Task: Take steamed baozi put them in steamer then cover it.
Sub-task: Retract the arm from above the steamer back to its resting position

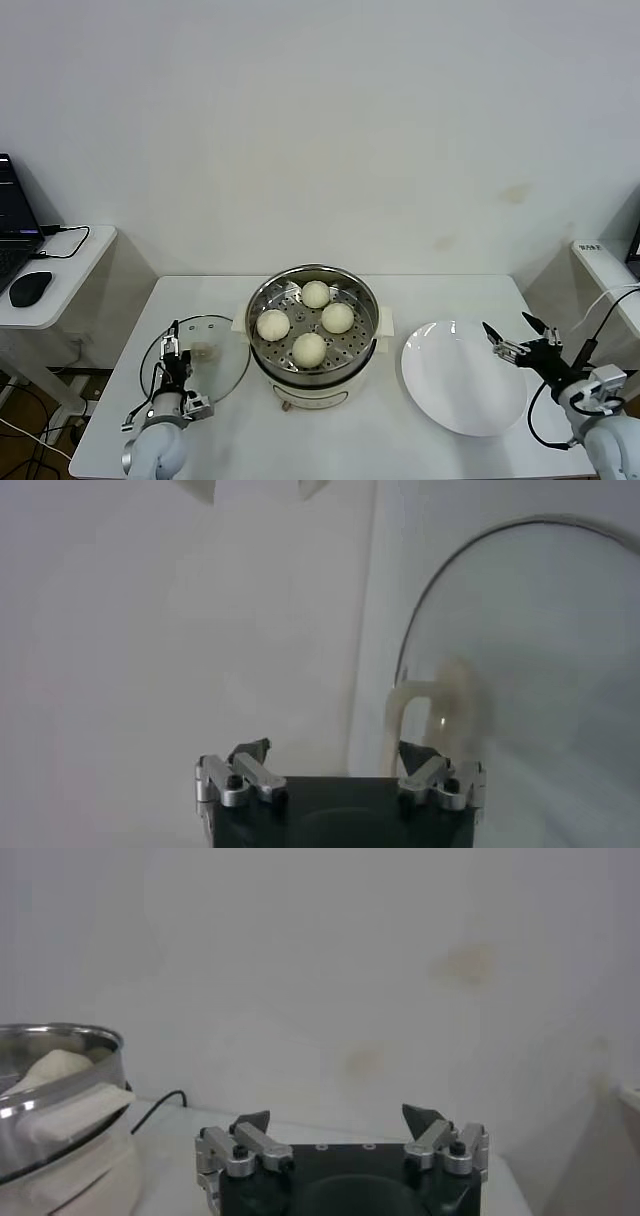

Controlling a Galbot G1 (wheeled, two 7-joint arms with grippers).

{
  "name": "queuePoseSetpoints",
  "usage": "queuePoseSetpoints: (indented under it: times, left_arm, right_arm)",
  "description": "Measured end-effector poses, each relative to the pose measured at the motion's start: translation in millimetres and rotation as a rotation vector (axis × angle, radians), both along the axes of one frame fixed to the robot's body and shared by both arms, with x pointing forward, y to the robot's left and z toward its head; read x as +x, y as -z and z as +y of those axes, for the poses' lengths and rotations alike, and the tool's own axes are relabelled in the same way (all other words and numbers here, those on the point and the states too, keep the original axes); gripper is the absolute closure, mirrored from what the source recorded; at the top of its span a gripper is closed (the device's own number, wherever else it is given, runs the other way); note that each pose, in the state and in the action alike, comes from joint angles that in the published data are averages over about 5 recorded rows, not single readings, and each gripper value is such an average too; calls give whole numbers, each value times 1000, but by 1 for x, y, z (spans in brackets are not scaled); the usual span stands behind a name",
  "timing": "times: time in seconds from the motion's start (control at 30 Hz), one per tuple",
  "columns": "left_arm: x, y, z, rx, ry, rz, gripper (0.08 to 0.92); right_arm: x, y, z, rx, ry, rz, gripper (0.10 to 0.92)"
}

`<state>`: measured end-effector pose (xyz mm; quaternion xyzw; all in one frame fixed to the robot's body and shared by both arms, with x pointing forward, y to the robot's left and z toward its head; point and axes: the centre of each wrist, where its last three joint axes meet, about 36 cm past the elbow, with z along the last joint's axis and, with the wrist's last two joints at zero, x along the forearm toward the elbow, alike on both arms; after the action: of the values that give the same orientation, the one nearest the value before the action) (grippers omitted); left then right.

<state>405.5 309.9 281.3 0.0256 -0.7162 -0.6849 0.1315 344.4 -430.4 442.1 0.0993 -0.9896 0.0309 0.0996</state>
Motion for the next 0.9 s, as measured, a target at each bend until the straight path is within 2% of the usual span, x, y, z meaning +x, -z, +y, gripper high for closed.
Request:
queuePoseSetpoints:
  times: [0.17, 0.27, 0.9]
  left_arm:
    - [4, 4, 0, -7, -4, -5, 179]
    - [7, 6, -1, -13, -4, -7, 228]
    - [2, 22, 12, -22, 6, 27, 774]
  right_arm:
    - [0, 2, 0, -3, -3, 4, 200]
    - [0, 2, -1, -5, -5, 6, 200]
    - [-8, 6, -1, -7, -12, 32, 200]
